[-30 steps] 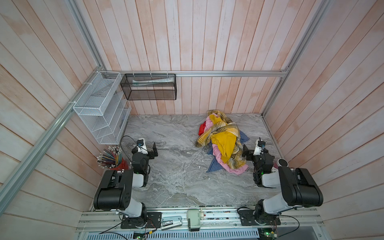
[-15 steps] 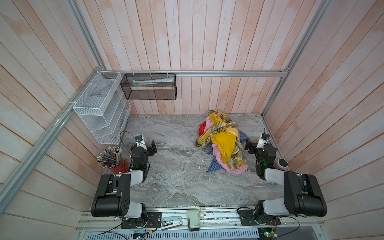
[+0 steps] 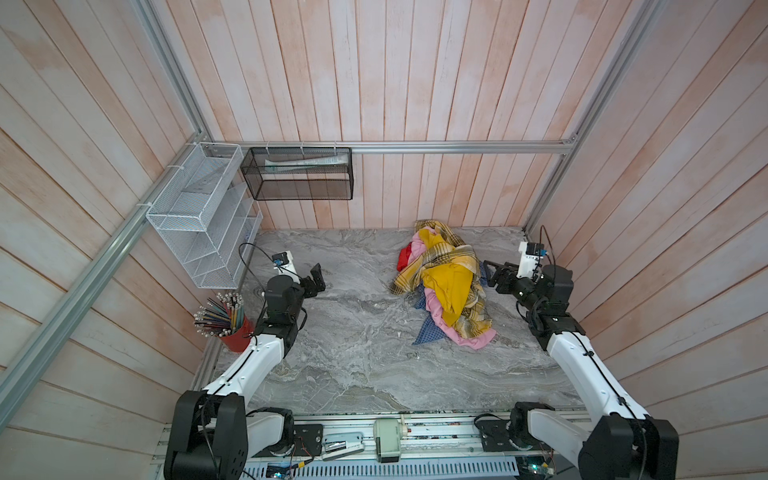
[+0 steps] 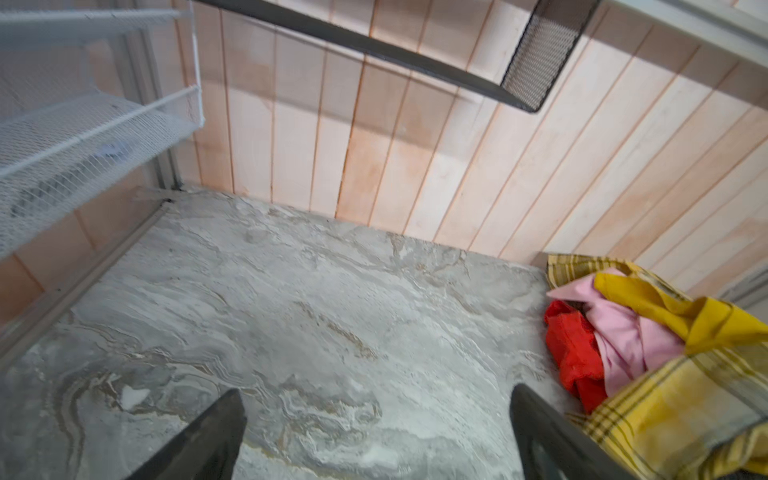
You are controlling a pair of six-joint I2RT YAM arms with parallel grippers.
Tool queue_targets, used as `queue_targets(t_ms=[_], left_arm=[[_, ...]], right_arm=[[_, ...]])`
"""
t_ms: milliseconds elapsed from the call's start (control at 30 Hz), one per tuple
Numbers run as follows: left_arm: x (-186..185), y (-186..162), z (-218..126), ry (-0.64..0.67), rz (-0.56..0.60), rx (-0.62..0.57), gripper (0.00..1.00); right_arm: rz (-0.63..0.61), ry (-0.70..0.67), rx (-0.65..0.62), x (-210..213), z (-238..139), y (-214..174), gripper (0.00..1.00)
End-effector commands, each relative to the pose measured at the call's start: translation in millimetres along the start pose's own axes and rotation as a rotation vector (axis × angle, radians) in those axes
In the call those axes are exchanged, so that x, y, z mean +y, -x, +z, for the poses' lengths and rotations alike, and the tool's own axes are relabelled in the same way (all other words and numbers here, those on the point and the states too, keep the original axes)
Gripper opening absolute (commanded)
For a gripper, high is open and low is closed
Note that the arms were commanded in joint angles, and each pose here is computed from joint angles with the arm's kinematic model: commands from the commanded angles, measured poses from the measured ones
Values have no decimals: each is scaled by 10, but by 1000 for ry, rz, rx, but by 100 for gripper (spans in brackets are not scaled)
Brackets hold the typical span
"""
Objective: Pick out a specific cloth from the pile
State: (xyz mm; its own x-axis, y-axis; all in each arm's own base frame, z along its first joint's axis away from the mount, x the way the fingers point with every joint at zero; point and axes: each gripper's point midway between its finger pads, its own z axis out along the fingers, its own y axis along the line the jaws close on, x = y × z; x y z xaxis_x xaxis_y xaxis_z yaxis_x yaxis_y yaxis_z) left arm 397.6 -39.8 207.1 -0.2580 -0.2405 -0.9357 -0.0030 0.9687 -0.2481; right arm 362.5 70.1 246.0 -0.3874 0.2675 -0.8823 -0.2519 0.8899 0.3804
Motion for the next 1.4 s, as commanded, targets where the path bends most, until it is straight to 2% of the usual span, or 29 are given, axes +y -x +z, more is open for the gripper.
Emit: queue_targets(t_ms=[0,100,267,400,567,767,933,1033,1233,1300,1367], left_arm=[[-58,-135,12,-2,-1,28,100],[-122,-173,41,-18,1,35,100],[-174,-172,9,-20,7,29,100],[-157,-154,-88,-16,7,22,100],[-140,-205,-176,-13,12,30,100],[-136,-265,-223,3,12,46,100],[-153,-279,-233,4,-2,52,100],[-156,-273,-245,6,-1,54,100],[-132,-283,-282,17,3,55,100],[-125,-293,-287,20,3,57,100],[-129,-293,-291,17,1,58,100]], right_arm=[[34,-39,139,146,-101,-455,78],[27,-41,180,288,-154,-625,77],[-26,-127,273,329,-142,-932,75],[16,-258,346,160,-174,-1132,71],[32,-141,325,359,-141,-1138,66],[-248,-203,385,660,-149,-1207,64],[-473,-101,457,1084,-97,-1386,64],[-626,-30,558,1228,-73,-1656,64],[-803,104,774,1382,-100,-2187,60],[-859,94,809,1349,-79,-2273,59],[-891,25,841,1237,-24,-2310,57]])
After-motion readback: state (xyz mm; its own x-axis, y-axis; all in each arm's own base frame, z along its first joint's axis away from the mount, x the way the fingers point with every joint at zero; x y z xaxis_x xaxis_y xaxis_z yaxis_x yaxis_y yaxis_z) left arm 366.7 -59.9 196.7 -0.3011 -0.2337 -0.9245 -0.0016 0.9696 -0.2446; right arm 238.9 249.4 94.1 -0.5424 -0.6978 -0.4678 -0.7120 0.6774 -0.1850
